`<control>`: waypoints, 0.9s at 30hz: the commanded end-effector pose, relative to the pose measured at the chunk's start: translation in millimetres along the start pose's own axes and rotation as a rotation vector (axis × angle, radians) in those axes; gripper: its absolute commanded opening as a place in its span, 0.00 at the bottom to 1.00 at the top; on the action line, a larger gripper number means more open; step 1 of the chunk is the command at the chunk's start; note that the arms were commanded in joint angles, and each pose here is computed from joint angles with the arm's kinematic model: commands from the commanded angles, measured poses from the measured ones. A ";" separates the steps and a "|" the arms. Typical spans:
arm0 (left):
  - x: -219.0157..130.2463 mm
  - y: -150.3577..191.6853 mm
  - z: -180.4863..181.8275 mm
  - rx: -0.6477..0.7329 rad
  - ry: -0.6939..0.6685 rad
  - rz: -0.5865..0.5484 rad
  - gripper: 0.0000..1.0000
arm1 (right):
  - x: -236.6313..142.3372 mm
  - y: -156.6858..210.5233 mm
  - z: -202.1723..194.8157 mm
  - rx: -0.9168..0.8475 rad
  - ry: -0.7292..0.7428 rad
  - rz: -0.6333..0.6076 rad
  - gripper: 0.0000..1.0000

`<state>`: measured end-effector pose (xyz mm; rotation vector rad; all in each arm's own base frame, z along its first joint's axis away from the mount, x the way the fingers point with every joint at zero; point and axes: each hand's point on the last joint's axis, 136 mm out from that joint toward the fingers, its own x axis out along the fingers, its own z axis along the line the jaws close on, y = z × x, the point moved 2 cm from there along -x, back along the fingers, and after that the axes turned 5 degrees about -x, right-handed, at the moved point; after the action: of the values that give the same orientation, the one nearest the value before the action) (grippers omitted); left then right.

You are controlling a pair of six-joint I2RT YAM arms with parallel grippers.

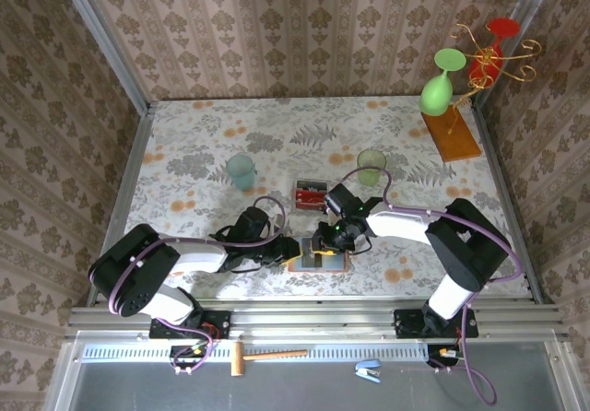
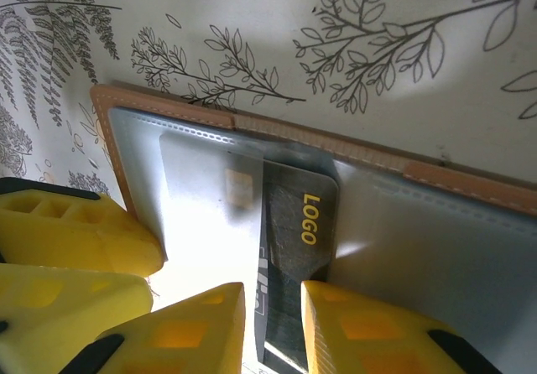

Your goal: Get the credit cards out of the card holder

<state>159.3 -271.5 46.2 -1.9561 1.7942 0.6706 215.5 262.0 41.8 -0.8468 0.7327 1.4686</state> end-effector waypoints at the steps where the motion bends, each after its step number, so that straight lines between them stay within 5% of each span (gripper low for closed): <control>1: -0.2 2.8 9.8 -0.033 -0.029 0.010 0.28 | -2.6 1.2 -3.0 -0.011 0.034 0.002 0.25; 27: 5.4 -14.4 -21.8 0.054 -0.046 0.032 0.16 | -19.4 0.2 -5.3 0.071 -0.116 -0.071 0.23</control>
<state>174.1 -286.3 63.4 -1.8976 1.7927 0.6587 216.0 244.5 51.4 -0.7647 0.6866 1.4040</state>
